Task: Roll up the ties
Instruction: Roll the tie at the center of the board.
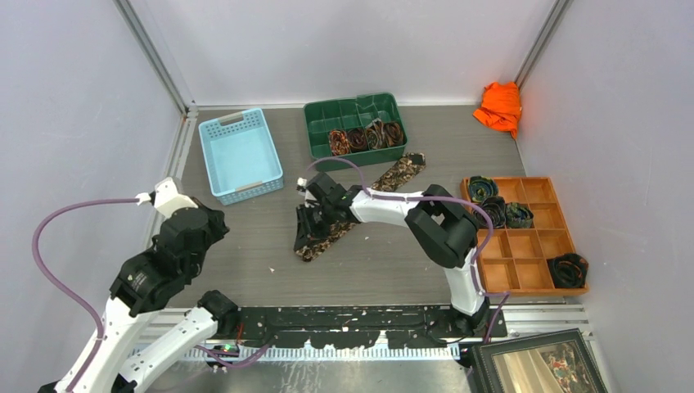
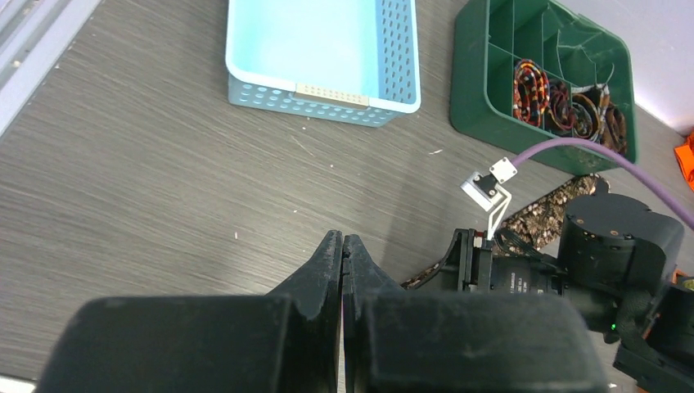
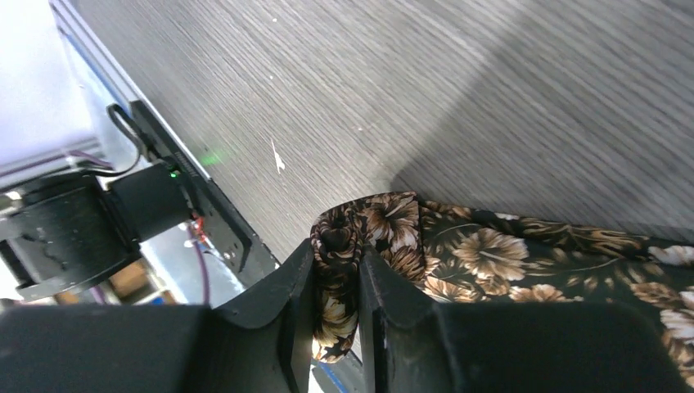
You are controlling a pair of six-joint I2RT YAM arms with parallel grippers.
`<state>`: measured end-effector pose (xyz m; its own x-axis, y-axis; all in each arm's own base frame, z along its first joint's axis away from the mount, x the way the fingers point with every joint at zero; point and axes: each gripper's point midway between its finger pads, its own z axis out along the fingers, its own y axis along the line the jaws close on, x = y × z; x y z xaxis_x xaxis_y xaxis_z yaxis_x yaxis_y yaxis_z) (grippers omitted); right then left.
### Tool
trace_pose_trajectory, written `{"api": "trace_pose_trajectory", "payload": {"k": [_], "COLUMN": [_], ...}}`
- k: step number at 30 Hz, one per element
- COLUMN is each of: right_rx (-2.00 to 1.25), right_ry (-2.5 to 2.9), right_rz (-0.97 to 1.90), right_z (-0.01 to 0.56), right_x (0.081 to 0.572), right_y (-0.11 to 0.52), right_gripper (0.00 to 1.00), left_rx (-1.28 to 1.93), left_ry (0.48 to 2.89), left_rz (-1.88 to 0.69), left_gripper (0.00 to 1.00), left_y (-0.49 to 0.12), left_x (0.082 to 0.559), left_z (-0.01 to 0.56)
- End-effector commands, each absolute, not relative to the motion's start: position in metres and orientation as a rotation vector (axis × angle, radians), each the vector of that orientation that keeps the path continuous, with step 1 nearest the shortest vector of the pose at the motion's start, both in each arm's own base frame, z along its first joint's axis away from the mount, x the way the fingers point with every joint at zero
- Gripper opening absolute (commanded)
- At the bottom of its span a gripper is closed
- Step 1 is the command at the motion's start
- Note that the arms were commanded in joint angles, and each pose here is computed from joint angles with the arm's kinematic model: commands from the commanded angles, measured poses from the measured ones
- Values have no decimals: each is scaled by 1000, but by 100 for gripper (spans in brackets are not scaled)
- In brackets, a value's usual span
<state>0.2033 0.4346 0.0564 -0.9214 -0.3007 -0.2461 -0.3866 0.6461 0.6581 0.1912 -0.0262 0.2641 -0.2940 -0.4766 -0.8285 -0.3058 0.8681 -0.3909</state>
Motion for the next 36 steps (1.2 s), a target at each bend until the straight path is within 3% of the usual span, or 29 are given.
{"api": "trace_pose_trajectory", "payload": {"k": [1,8,16,20,23,25,36], "right_rx": [-459,-357,-392,-457,-487,-505,-536], "right_ry": [2666,2637,2748,2762,2731,2706,2656], "right_rz": [1502,1602,1375,1278,1255,1235,1072], "right_z": [92,86,55,49,56,62,86], "right_x": [206,220,227,230,233,236,246], "right_y": [446,431,398,388,387,386,369], "right_gripper": [28,28,31,38,54,58,55], "left_rx": [-543,-521,-502,-497,-492,-491,-475], "left_ry": [1890,1912,1957,1985,1995,2000,2074], "left_rz": [-248,-269,-289,-288,-288,-286,-279], "left_gripper": [0,0,0,0,0,0,0], "left_y": [-44,-57,-71,-77,-79,-80,-98], "left_x": [206,215,224,227,228,229,244], "left_z": [270,267,253,243,238,235,193]}}
